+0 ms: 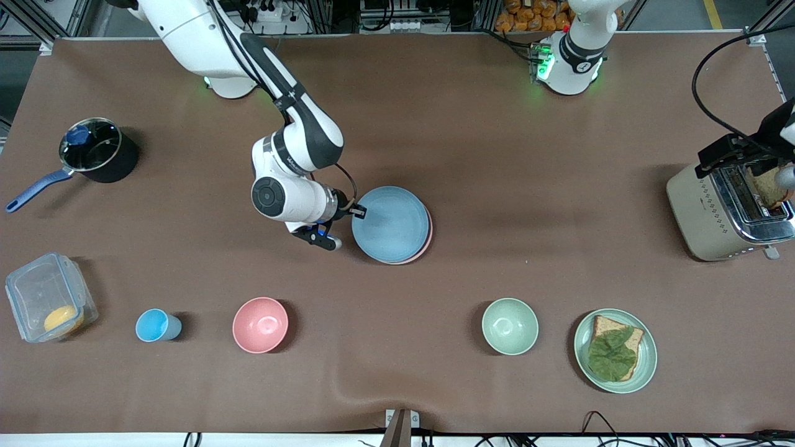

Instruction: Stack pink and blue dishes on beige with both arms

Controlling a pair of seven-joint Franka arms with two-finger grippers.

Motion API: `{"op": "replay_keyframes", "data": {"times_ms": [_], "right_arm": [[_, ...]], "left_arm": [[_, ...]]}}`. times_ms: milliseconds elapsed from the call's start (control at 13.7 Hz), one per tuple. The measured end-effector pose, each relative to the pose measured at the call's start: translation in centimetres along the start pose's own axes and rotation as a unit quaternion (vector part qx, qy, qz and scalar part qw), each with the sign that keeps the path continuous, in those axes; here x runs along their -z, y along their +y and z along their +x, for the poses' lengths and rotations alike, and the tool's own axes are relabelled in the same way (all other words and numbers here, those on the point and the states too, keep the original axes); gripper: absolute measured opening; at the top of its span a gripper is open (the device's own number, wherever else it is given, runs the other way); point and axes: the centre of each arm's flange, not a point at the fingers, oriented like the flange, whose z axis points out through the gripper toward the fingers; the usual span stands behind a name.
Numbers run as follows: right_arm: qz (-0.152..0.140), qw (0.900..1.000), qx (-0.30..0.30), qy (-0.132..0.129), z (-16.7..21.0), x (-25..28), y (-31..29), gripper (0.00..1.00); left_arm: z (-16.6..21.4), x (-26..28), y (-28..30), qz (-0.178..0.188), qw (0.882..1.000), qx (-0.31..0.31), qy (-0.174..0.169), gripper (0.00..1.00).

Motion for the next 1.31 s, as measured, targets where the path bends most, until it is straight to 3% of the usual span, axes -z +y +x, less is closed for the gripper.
{"op": "replay_keyframes", "data": {"times_ms": [511,584,949,1168,1314], "right_arm": [[0.005,1.0,-0.005,0.008,-0.3,-0.5,-0.9,0.04],[0.004,1.0,-0.005,0.008,-0.2,-0.7,-0.9,0.11],[0.008,1.0,-0.005,0.011,0.0,0.1,-1.2,0.64],[-0.022,1.0,0.011,0.007,1.0,5.3,-0.5,0.98],[-0.057,0.997,0.042,0.002,2.4,10.7,1.8,1.0]], "left_arm": [[-1.0,0.2,-0.3,0.003,1.0,-0.014,-0.006,1.0],[-1.1,0.2,-0.2,0.003,1.0,-0.015,-0.008,1.0],[-1.8,1.0,-0.1,0.004,1.0,-0.007,-0.009,1.0],[-2.1,1.4,2.7,0.004,1.0,0.018,-0.005,1.0],[-2.3,1.7,4.5,0.004,1.0,0.017,-0.003,1.0]]}}
